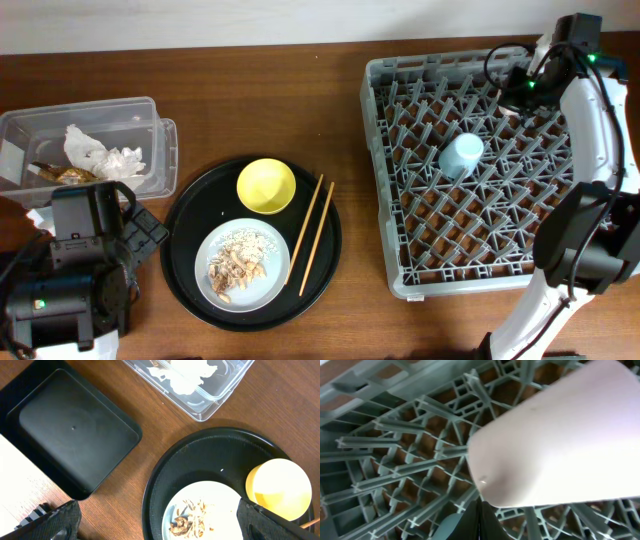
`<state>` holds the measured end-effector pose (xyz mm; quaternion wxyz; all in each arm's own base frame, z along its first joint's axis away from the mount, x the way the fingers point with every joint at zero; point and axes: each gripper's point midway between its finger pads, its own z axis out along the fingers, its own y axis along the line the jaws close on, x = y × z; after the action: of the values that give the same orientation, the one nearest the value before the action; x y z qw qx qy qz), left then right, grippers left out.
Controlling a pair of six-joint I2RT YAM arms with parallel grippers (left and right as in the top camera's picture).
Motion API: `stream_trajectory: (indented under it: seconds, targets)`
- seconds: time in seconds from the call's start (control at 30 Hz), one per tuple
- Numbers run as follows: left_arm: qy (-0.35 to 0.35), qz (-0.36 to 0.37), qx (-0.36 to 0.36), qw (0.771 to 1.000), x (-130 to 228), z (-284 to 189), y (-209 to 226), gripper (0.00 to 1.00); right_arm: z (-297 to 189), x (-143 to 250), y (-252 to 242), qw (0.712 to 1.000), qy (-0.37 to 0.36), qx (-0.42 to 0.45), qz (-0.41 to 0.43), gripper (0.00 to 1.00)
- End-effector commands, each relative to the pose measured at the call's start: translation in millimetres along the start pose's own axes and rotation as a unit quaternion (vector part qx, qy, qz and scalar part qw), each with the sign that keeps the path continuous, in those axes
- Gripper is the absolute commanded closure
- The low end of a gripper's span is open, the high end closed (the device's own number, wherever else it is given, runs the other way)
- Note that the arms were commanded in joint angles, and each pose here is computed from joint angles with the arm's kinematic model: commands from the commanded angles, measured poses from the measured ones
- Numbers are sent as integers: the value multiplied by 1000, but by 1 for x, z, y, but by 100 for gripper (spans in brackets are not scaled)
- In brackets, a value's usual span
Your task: Sort waste into correct bins and load items into the dishwasher rack
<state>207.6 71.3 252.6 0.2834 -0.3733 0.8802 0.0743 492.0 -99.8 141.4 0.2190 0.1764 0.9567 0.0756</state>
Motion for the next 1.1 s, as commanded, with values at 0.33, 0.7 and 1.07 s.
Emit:
stream_trajectory:
  seconds: [0.33, 0.7, 1.07]
  targets:
    - [-7, -9, -1, 1000, -4, -2, 1, 1, -85, -67, -55, 984, -128, 14, 122, 91]
    - [-7, -9, -1, 1000, -4, -2, 1, 1, -15, -65, -71, 987, -91, 11, 130, 84]
    - [-7, -9, -1, 1000, -4, -2, 1, 1, -43, -59, -9, 989, -78, -77, 94, 93]
